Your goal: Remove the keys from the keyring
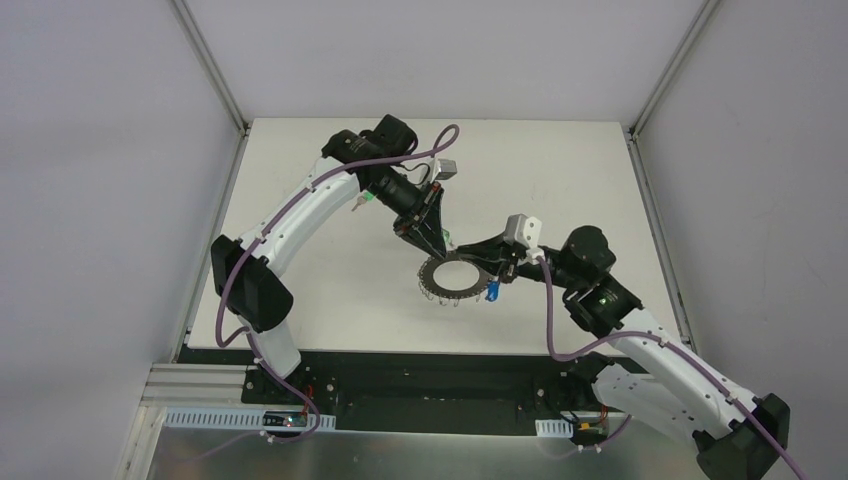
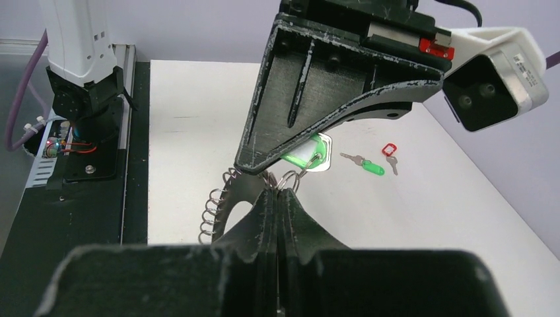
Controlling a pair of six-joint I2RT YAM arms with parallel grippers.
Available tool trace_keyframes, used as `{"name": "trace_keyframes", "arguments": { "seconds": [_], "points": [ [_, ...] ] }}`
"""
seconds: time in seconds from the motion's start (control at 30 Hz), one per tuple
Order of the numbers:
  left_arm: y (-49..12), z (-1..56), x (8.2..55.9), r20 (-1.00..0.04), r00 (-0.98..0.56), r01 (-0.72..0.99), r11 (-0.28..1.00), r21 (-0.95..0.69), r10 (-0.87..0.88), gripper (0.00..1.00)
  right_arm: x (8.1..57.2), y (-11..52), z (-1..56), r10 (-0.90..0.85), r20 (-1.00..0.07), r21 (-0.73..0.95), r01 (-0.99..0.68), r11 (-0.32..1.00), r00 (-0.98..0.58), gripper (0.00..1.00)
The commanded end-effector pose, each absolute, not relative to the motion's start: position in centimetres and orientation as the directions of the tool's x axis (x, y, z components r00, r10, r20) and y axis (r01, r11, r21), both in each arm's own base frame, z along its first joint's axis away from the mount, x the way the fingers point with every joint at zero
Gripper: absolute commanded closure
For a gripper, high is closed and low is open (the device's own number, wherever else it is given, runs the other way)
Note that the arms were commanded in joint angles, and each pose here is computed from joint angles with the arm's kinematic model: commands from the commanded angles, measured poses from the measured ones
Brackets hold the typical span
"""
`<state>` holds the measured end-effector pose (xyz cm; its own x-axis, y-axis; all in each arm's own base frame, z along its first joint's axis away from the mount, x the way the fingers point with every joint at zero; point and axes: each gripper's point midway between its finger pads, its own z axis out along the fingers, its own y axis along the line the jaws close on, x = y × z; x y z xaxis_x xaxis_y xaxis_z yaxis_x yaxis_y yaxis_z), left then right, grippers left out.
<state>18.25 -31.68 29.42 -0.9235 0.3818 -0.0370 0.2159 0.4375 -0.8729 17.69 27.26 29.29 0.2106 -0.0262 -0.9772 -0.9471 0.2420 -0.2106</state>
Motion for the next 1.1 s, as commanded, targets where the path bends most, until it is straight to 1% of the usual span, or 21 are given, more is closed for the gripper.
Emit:
{"name": "trace_keyframes", "arguments": {
  "seconds": [0.0, 0.03, 0.1, 0.13, 0.2, 0.47, 0.6, 0.77, 1.07],
  "points": [
    [-31.3, 30.4, 18.0, -0.049, -0.925, 0.211, 0.399, -0.892, 0.378, 1.0, 16.5, 27.1, 30.9, 0.029, -0.955, -0.283, -0.936, 0.211, 0.295, 1.0],
    [-31.4, 30.3, 17.9, -0.042, -0.924, 0.205, 0.399, -0.894, 0.38, 1.0, 16.7, 27.1, 30.7, 0.03, -0.954, -0.284, -0.933, 0.22, 0.298, 1.0],
    [-31.3, 30.3, 17.9, -0.045, -0.924, 0.208, 0.399, -0.893, 0.38, 1.0, 17.2, 27.0, 30.5, 0.032, -0.959, -0.266, -0.932, 0.248, 0.282, 0.79],
    [-31.3, 30.5, 17.9, -0.053, -0.924, 0.214, 0.396, -0.893, 0.379, 1.0, 17.5, 27.0, 30.3, 0.029, -0.963, -0.251, -0.933, 0.258, 0.267, 0.75],
    [-31.2, 30.9, 17.8, -0.068, -0.922, 0.225, 0.386, -0.895, 0.381, 1.0, 17.5, 27.0, 29.8, 0.016, -0.969, -0.236, -0.936, 0.26, 0.248, 0.7],
    [-31.1, 31.7, 17.5, -0.083, -0.919, 0.234, 0.366, -0.901, 0.384, 1.0, 17.8, 27.5, 29.5, 0.006, -0.972, -0.225, -0.944, 0.243, 0.233, 0.66],
    [-31.1, 31.9, 17.4, -0.087, -0.919, 0.236, 0.362, -0.902, 0.384, 1.0, 18.2, 28.0, 29.8, 0.003, -0.973, -0.222, -0.947, 0.232, 0.229, 0.66],
    [-31.0, 32.1, 17.0, -0.083, -0.918, 0.232, 0.355, -0.906, 0.387, 1.0, 19.3, 28.6, 29.9, -0.005, -0.974, -0.22, -0.944, 0.248, 0.226, 0.65],
    [-30.8, 32.1, 16.7, -0.082, -0.917, 0.231, 0.351, -0.907, 0.39, 1.0, 20.0, 30.2, 30.7, 0.025, -0.977, -0.203, -0.957, 0.208, 0.213, 0.64]
  ]
}}
